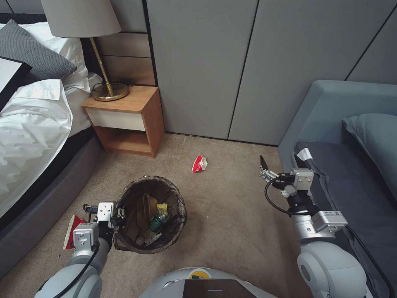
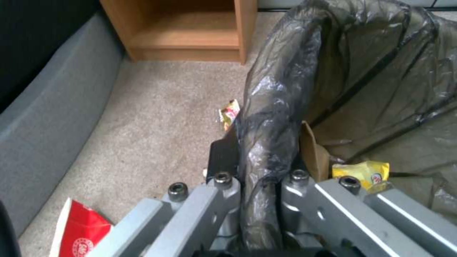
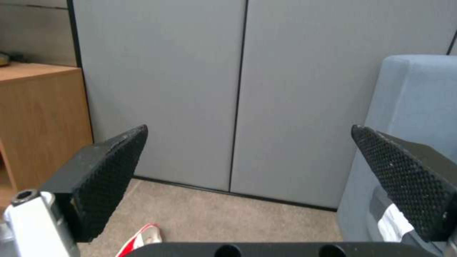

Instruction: Pick up the trash bin, then pick up the garbage from the floor and place it into the trash bin.

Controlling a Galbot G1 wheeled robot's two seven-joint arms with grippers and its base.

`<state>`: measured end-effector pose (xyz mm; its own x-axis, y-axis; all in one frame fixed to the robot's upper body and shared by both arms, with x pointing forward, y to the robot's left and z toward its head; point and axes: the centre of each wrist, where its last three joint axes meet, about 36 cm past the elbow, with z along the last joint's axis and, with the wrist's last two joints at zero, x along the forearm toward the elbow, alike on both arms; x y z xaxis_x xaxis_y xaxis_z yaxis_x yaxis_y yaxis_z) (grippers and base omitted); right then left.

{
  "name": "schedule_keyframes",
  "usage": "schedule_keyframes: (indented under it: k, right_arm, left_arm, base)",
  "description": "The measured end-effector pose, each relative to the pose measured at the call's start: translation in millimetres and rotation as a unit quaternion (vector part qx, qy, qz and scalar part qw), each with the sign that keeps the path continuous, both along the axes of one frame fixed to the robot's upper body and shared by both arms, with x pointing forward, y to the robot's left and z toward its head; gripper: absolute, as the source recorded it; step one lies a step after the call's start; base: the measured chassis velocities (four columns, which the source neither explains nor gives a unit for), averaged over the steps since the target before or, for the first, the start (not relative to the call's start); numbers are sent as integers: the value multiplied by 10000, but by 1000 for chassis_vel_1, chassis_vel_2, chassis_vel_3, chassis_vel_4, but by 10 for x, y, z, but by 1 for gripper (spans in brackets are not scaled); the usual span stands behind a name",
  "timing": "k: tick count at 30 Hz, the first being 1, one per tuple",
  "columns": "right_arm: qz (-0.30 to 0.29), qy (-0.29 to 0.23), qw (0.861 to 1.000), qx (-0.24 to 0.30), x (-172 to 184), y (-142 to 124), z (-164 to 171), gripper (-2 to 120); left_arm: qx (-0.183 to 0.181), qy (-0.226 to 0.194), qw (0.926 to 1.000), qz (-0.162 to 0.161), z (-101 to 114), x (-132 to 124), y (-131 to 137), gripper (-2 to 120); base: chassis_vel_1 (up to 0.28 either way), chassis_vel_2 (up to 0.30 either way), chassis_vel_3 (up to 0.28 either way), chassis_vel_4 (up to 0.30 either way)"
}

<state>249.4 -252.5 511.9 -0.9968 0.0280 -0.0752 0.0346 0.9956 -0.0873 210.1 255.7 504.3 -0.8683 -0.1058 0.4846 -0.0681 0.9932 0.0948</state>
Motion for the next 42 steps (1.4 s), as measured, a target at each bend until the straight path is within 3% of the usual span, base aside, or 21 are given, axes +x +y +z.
schedule_keyframes:
  k: [42]
  right_arm:
    - [-21,57,10000,42,7,4,-71,100]
  left_arm:
    - [16,4,10000,73,-1,-10,15,5]
  base:
    - [-61,58,58,-60]
